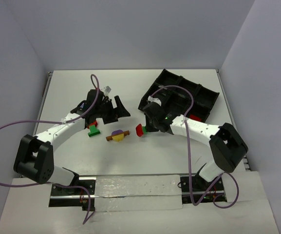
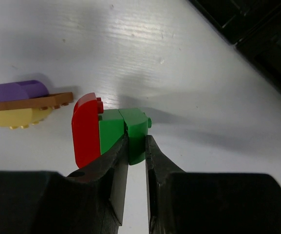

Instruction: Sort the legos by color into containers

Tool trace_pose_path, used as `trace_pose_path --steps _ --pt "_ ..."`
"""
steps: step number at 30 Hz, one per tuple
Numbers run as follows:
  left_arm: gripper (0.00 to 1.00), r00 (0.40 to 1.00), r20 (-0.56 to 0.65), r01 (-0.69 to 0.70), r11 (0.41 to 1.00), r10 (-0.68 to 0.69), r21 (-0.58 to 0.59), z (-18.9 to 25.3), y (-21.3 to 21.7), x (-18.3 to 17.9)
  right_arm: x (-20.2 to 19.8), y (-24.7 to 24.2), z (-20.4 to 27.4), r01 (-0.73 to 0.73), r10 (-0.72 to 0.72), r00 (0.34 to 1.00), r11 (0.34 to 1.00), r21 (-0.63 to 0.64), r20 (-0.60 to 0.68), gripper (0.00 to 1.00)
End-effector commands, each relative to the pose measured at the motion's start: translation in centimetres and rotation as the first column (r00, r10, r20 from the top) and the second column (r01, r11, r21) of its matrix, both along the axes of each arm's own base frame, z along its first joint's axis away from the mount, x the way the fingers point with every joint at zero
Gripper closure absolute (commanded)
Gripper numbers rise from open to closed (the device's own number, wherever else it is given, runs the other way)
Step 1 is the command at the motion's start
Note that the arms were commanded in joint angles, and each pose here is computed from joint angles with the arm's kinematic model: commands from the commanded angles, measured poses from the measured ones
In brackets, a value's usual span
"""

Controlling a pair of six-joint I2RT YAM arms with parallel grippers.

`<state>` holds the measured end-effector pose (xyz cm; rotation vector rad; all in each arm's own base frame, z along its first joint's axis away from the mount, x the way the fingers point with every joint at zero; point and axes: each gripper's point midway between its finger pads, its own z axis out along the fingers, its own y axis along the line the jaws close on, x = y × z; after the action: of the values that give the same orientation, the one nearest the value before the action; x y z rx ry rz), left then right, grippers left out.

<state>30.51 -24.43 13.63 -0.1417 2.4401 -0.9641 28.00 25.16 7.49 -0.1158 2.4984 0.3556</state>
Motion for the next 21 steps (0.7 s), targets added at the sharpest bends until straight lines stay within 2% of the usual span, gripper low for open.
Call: trace_pose_path --steps 1,16,21 --pt "0.04 0.991 -0.003 0.134 0.975 -0.137 -0.18 1.1 -3.9 -1.4 1.8 0.9 4.5 0.019 -0.025 0.994 0.998 0.057 0.104 1.0" --pt "0.07 0.976 -0.118 0.161 0.97 -0.184 -0.181 -2.5 -6.2 -2.3 2.0 1.2 5.8 0.02 -0.029 0.993 0.997 0.077 0.119 1.0" --pt "0.1 0.973 -0.114 0.174 0.963 -0.2 -0.204 -2.5 -7.4 -1.9 1.9 1.3 6.8 0.012 -0.024 0.991 0.995 0.095 0.132 1.0"
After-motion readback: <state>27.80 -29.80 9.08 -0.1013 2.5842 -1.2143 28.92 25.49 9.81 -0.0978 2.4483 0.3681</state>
